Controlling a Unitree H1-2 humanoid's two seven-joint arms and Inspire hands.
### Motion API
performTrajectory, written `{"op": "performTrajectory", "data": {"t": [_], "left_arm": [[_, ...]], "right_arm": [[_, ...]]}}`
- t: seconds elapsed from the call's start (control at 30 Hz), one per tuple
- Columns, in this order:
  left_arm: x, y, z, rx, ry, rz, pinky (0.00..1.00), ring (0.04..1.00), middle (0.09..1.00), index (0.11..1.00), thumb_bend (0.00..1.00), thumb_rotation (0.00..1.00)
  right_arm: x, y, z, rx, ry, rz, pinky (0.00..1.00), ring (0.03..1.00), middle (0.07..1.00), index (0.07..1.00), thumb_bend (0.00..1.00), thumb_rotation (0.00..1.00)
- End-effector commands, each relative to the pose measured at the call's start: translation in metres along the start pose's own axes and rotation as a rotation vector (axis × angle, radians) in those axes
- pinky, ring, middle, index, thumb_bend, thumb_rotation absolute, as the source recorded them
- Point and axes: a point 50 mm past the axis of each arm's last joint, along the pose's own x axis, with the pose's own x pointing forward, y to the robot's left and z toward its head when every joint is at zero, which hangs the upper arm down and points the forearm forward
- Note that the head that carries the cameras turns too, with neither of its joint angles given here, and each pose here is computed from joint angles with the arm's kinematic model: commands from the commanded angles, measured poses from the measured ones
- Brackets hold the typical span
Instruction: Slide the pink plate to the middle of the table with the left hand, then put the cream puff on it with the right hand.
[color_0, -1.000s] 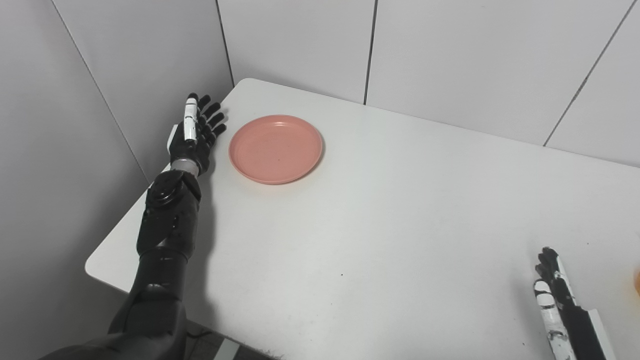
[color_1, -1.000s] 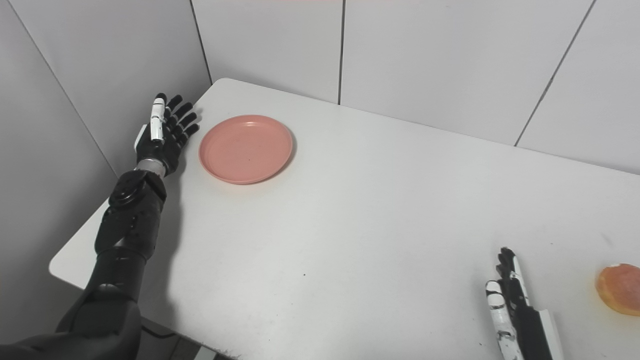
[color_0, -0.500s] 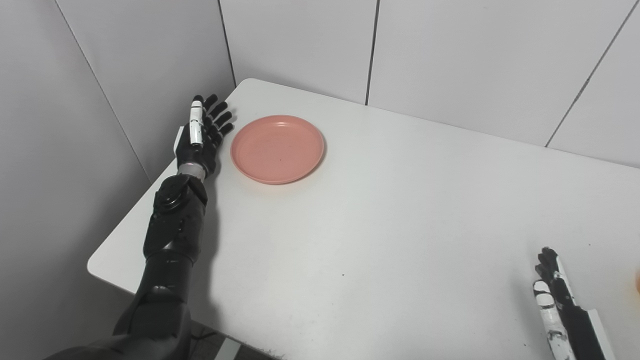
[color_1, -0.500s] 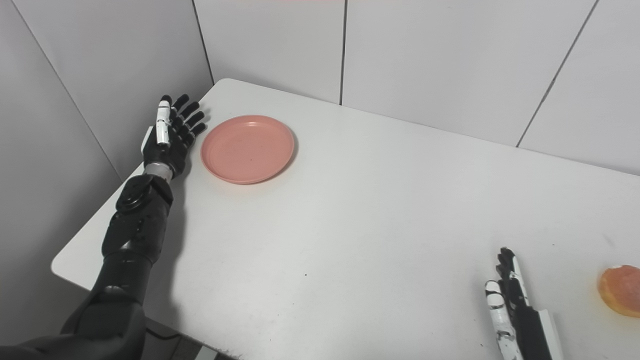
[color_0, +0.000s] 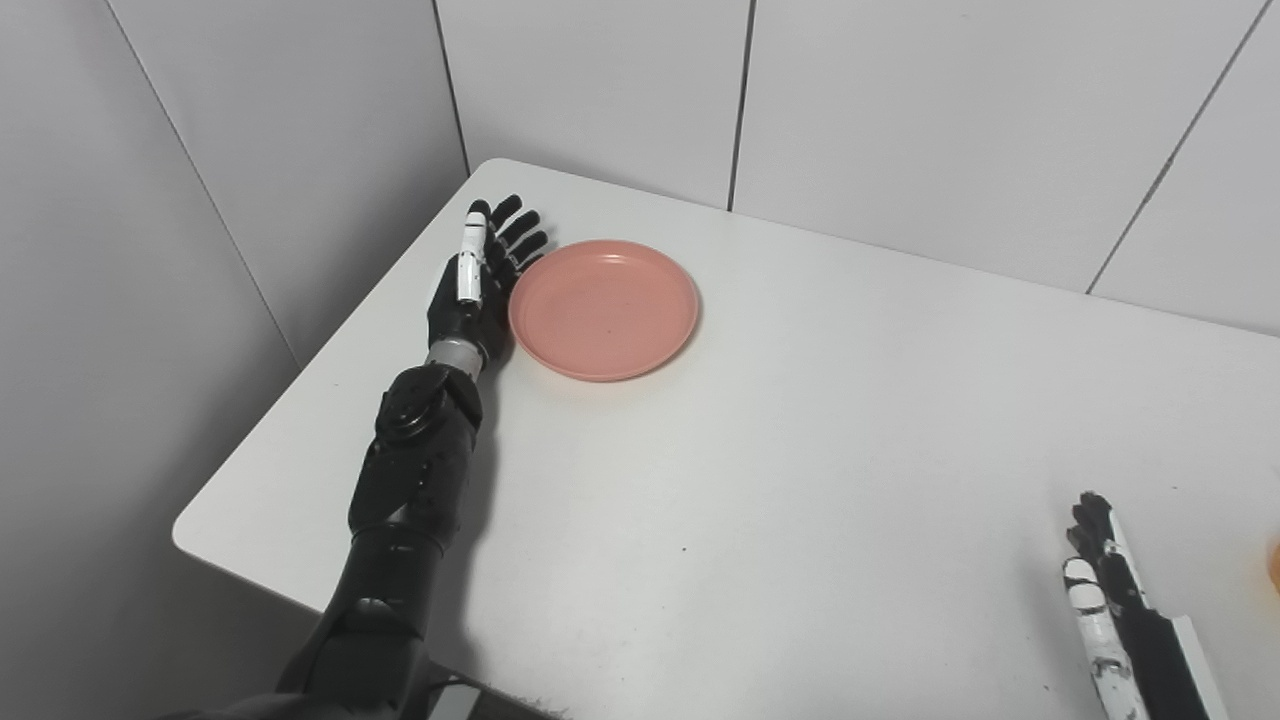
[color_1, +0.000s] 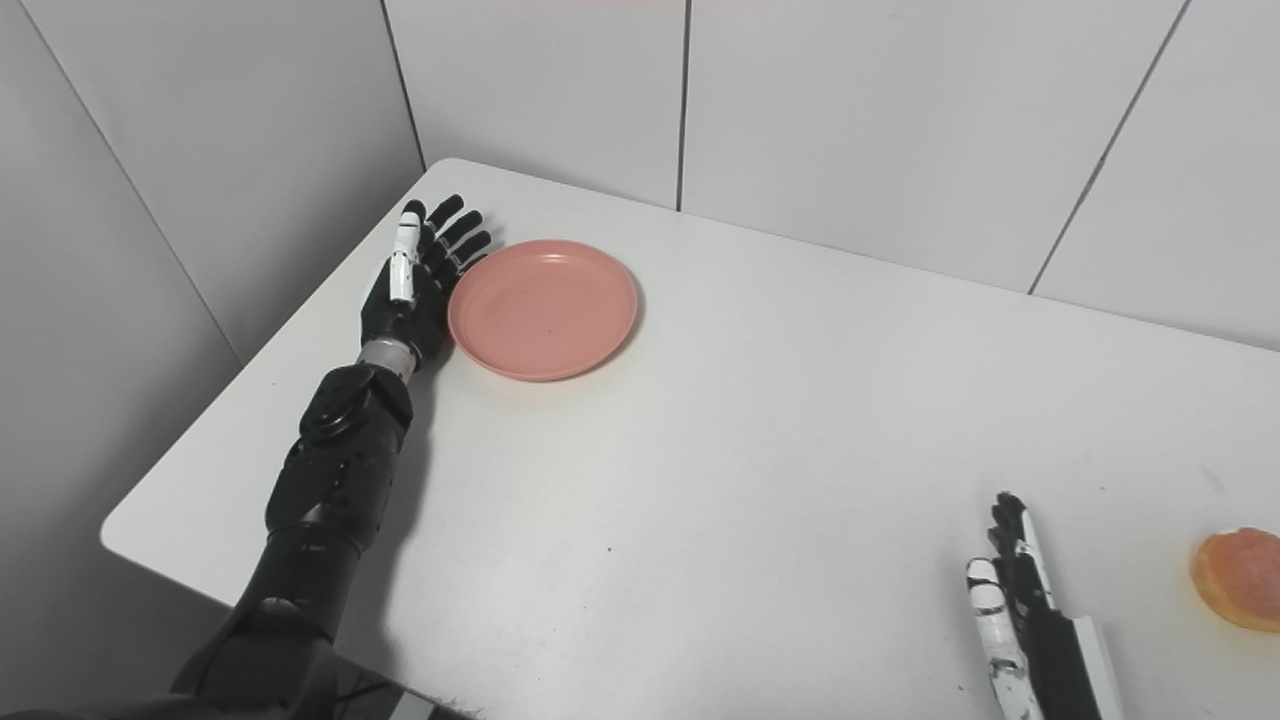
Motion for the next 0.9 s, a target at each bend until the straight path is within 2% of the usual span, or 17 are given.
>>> {"op": "performTrajectory", "data": {"t": [0.0,0.37,0.6,0.87], "left_arm": [[-0.008,-0.007,-0.024,-0.011,0.092,-0.014,0.85,0.857,0.86,0.851,0.4,1.0],[-0.017,-0.029,-0.039,-0.039,0.135,-0.078,0.86,0.861,0.864,0.853,0.39,1.0],[-0.021,-0.058,-0.052,-0.035,0.165,-0.136,0.83,0.843,0.85,0.841,0.39,1.0],[-0.029,-0.094,-0.062,-0.051,0.203,-0.203,0.83,0.844,0.851,0.842,0.4,1.0]], "right_arm": [[0.0,0.0,0.012,0.01,-0.043,-0.007,1.0,1.0,1.0,1.0,0.0,1.0],[-0.001,0.003,0.008,0.004,-0.051,-0.008,1.0,1.0,1.0,1.0,0.0,1.0],[0.001,0.007,0.002,0.026,-0.053,-0.004,1.0,1.0,1.0,1.0,0.0,1.0],[0.004,0.013,0.001,0.066,-0.047,-0.015,1.0,1.0,1.0,1.0,0.07,1.0]]}}
